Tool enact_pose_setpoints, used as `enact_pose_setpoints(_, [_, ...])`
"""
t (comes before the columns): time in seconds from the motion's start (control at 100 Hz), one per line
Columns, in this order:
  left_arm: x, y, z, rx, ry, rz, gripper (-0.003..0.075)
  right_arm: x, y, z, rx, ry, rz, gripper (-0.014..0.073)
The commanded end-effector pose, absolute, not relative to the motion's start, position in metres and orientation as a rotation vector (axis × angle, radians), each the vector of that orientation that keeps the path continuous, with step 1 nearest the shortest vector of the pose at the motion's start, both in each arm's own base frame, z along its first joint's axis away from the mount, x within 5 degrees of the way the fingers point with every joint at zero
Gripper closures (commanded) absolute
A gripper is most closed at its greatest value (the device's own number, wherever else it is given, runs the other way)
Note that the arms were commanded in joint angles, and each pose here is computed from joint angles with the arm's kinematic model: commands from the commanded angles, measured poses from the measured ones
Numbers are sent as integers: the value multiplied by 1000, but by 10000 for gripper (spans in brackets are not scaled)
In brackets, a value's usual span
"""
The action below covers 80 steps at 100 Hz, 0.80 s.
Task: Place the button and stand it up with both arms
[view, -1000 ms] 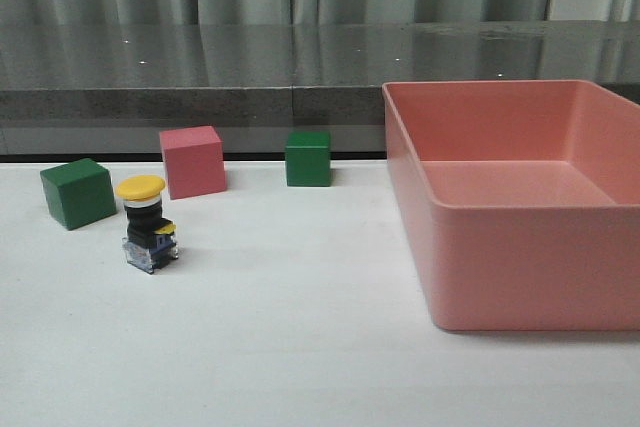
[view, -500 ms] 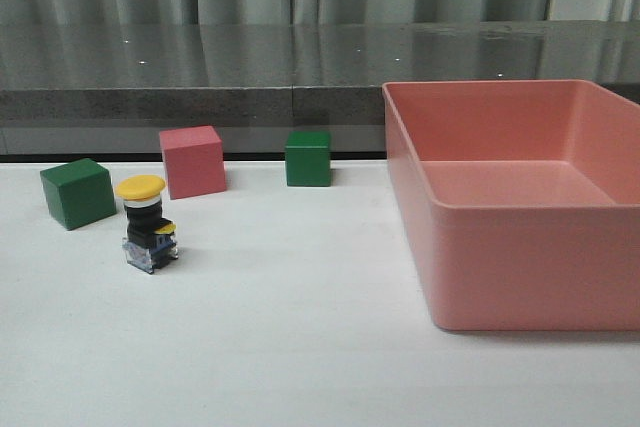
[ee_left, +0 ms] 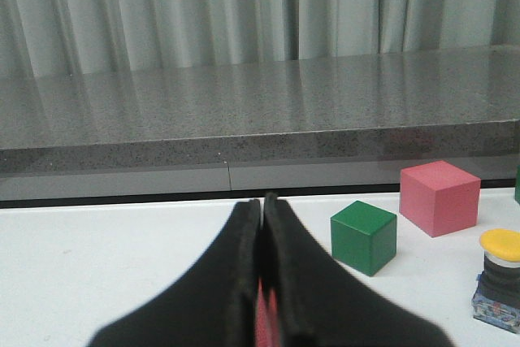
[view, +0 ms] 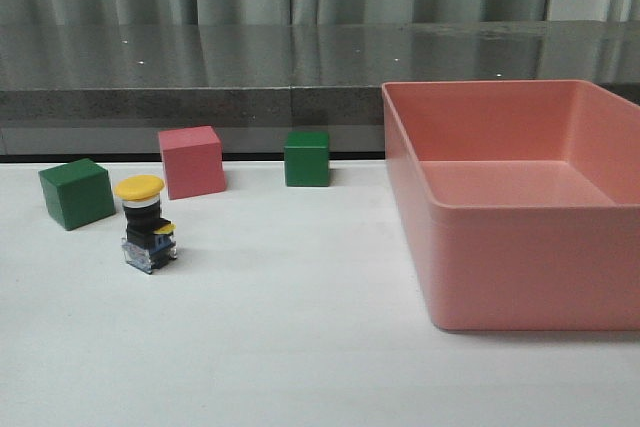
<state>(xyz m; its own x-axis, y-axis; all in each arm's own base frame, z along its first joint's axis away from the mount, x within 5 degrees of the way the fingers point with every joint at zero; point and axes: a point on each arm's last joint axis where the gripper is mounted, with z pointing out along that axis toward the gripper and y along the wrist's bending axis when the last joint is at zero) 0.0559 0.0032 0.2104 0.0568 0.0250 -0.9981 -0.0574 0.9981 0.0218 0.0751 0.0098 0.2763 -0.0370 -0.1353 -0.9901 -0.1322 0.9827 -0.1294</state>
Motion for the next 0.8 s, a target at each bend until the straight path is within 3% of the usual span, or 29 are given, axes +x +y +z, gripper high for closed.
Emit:
enact_pose_setpoints(0.0, [54, 3, 209, -35, 1428, 43, 739, 69, 8, 280, -132, 1491, 32, 704])
enact_pose_setpoints(0.41, [54, 3, 209, -35, 1428, 43, 739, 54, 1, 214, 28, 1471, 74, 704])
enact_pose_setpoints(0.79, [54, 3, 209, -35, 1428, 43, 739, 54, 1, 211, 18, 1460, 63, 704])
